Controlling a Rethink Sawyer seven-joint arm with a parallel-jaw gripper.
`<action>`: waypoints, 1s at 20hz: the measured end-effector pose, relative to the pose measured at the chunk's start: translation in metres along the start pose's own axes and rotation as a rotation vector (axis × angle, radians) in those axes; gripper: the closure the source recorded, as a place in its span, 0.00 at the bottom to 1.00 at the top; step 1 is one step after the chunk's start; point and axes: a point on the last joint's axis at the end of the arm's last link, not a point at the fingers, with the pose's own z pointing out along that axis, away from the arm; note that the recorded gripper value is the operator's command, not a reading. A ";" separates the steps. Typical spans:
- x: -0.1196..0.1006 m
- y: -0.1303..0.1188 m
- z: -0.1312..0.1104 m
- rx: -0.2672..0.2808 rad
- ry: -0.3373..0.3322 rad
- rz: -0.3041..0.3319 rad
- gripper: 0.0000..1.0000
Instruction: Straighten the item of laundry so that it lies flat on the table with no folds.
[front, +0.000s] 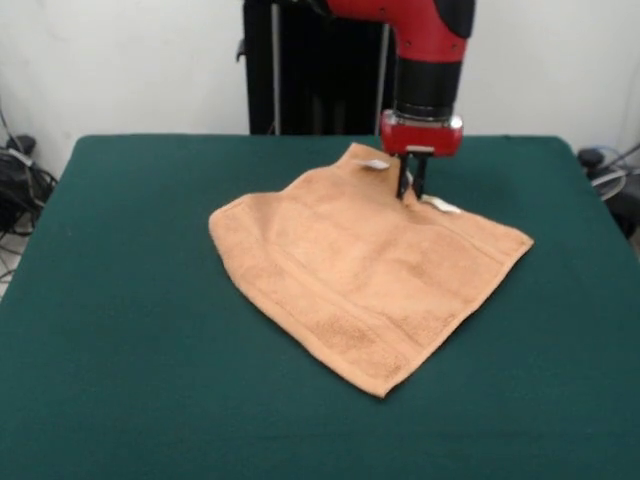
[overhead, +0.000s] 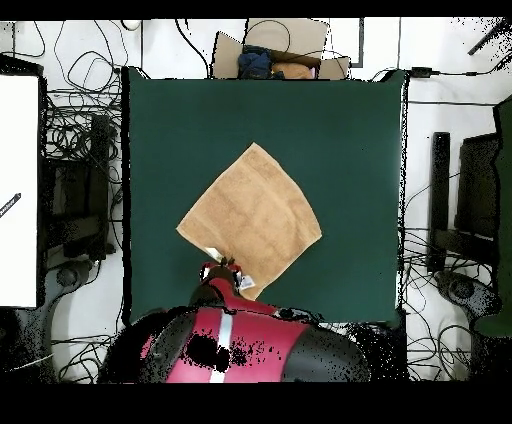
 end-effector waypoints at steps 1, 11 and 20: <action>0.004 0.004 -0.002 -0.002 0.008 0.005 1.00; 0.063 0.035 -0.036 -0.021 0.117 0.075 1.00; 0.072 0.040 -0.049 -0.034 0.135 0.100 0.00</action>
